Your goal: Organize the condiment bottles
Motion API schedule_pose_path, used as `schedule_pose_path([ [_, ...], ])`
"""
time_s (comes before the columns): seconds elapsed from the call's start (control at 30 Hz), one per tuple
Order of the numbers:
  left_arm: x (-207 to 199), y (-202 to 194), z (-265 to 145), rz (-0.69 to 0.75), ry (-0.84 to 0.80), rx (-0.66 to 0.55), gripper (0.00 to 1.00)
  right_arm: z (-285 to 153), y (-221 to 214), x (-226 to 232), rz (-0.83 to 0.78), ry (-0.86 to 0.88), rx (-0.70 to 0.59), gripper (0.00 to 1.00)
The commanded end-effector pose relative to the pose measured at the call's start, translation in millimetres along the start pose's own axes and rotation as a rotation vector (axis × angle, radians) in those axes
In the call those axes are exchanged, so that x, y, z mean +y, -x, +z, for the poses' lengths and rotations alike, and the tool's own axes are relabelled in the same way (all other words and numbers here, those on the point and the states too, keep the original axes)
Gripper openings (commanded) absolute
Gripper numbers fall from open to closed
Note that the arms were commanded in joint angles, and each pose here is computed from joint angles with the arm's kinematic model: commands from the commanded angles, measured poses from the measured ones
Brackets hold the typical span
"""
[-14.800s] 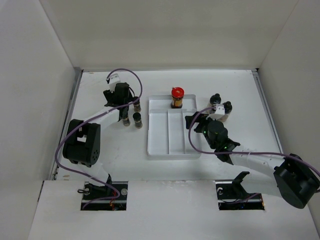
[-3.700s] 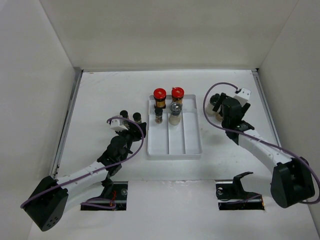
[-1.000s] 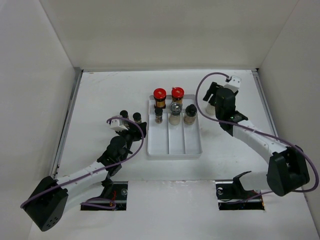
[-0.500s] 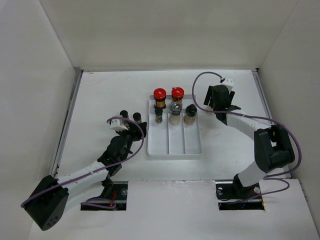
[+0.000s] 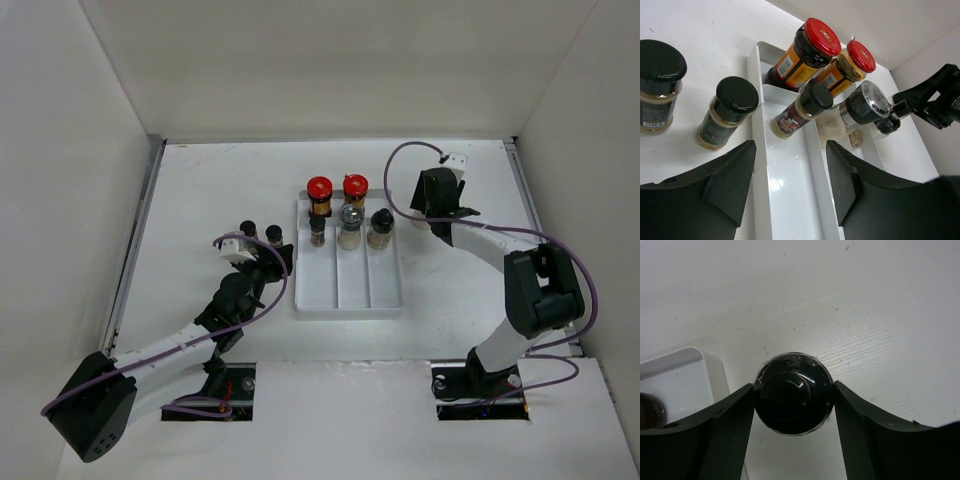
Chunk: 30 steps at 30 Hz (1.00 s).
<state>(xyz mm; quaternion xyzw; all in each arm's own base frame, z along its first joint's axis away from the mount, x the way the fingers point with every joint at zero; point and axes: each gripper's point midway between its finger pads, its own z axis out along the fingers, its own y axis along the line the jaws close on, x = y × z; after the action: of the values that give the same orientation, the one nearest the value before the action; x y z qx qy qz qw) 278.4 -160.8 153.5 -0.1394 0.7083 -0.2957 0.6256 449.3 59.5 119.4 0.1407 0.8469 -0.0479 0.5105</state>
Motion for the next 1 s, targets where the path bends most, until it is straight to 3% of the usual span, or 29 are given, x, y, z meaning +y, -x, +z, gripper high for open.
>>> schedule_pose_path([
  [0.0,-9.1,9.8,-1.6,-0.024,-0.04,-0.037,0.57,-4.5,29.2,2.6,0.045,0.009,-0.075,0.62],
  [0.33,-8.9,10.2,-1.6,-0.029,-0.039,-0.038,0.57,-78.5,58.9,9.7,0.084,0.106,-0.204,0.57],
  [0.63,-10.0,8.6,-1.0,-0.026,-0.041,-0.033,0.57,-153.8,17.9,36.8,0.056,0.242,-0.161,0.56],
  [0.97,-11.2,9.5,-1.2,-0.02,-0.042,-0.035,0.57,-177.9,-28.1,84.7,0.037,0.389,-0.067,0.56],
])
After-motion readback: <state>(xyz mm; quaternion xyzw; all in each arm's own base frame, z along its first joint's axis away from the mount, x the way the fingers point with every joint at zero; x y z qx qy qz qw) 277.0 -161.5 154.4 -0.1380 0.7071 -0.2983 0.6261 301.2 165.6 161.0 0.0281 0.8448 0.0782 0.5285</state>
